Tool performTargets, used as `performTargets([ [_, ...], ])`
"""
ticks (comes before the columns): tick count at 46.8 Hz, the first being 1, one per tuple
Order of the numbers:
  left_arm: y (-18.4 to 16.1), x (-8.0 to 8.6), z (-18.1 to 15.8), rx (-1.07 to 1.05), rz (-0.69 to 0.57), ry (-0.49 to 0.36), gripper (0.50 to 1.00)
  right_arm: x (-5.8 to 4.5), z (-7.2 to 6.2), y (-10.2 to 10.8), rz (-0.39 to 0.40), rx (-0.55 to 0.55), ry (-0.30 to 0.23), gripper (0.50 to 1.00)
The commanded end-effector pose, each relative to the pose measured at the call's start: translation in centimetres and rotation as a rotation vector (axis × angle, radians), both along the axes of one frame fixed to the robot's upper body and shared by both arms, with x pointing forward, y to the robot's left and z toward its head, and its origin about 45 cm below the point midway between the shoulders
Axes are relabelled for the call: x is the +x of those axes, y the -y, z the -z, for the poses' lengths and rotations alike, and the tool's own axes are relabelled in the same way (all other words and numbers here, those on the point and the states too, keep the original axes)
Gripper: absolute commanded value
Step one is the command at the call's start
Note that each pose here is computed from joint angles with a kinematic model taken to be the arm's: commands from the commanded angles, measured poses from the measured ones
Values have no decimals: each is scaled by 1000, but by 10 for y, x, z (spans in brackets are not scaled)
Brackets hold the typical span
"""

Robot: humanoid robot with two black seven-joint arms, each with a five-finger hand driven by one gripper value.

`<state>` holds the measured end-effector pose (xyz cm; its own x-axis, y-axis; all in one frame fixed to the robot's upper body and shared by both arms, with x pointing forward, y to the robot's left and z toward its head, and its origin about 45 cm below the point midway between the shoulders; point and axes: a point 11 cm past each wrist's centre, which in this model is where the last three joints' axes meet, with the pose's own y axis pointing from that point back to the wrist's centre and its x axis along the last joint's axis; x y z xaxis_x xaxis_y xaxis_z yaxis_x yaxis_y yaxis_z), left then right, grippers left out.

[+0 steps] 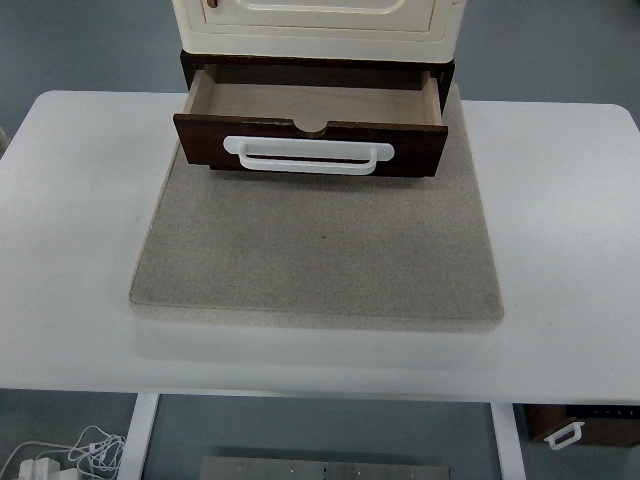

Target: Close the drawer under the combination cabinet

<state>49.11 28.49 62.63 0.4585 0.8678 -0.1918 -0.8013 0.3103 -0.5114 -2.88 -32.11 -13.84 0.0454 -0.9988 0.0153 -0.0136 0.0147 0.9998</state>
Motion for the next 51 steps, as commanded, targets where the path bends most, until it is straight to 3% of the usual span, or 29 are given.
performTargets([
  [1,18,-4,-3,69,48,18,996,0,0,0,0,1,0,952],
  [13,68,-25,-8,202,159,80,996,0,0,0,0,1,0,952],
  [20,114,-47,7,350,259,114,996,1,0,0,-1,1,1,952],
  [28,144,-64,24,432,343,116,996,0,0,0,0,1,0,952],
  [44,207,-114,81,714,530,150,996,0,0,0,0,-1,0,952],
  [51,221,-122,117,885,556,157,996,1,0,0,-1,1,1,952],
])
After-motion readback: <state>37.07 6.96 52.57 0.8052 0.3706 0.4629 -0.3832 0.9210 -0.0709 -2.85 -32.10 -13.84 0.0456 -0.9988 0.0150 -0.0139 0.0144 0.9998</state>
